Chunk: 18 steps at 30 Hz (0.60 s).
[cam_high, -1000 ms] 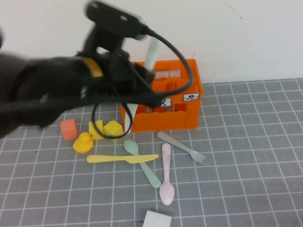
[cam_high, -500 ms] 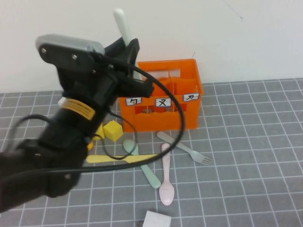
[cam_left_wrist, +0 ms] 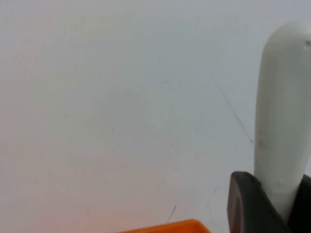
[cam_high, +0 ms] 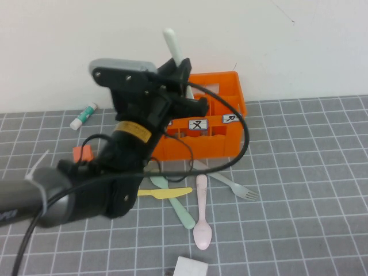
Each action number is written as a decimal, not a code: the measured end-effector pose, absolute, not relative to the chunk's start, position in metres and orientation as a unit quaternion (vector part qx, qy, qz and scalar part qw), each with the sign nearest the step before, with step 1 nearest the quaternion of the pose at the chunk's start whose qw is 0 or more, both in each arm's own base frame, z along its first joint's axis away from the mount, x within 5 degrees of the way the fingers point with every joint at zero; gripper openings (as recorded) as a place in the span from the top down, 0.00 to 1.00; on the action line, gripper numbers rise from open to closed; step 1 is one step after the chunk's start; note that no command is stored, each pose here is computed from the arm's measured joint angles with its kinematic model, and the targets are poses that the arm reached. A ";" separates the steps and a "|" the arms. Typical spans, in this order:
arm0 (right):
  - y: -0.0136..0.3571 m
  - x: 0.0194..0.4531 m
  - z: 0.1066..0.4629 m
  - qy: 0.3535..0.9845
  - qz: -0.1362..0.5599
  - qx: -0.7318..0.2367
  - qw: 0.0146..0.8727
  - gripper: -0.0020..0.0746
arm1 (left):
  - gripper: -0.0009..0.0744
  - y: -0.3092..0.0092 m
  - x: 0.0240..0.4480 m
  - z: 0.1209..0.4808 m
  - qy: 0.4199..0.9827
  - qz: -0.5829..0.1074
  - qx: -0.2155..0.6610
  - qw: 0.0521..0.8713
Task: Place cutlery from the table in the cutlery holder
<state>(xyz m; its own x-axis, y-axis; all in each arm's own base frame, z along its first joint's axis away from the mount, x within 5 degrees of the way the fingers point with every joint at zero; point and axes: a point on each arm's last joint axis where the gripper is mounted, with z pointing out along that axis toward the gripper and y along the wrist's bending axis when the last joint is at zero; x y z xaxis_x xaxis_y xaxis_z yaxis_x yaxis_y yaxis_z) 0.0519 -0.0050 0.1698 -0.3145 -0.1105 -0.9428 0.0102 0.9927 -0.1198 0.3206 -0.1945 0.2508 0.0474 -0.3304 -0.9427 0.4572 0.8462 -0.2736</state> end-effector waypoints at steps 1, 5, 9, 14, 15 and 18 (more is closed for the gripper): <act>-0.005 0.052 0.170 0.809 -0.052 -0.031 0.585 0.98 | 0.82 -0.197 0.324 0.251 0.640 -0.271 0.053 0.717; -0.005 0.052 0.170 0.809 -0.052 -0.031 0.585 0.98 | 0.82 -0.207 0.337 0.254 0.664 -0.251 0.080 0.700; -0.005 0.052 0.170 0.809 -0.052 -0.031 0.585 0.98 | 0.82 -0.215 0.345 0.263 0.673 -0.235 0.107 0.693; -0.005 0.052 0.170 0.809 -0.052 -0.031 0.585 0.98 | 0.82 -0.215 0.352 0.272 0.675 -0.215 0.123 0.696; -0.005 0.052 0.170 0.809 -0.052 -0.031 0.585 0.98 | 0.82 -0.215 0.352 0.272 0.677 -0.214 0.123 0.694; -0.005 0.052 0.170 0.809 -0.052 -0.031 0.585 0.98 | 0.82 -0.210 0.356 0.272 0.684 -0.210 0.116 0.689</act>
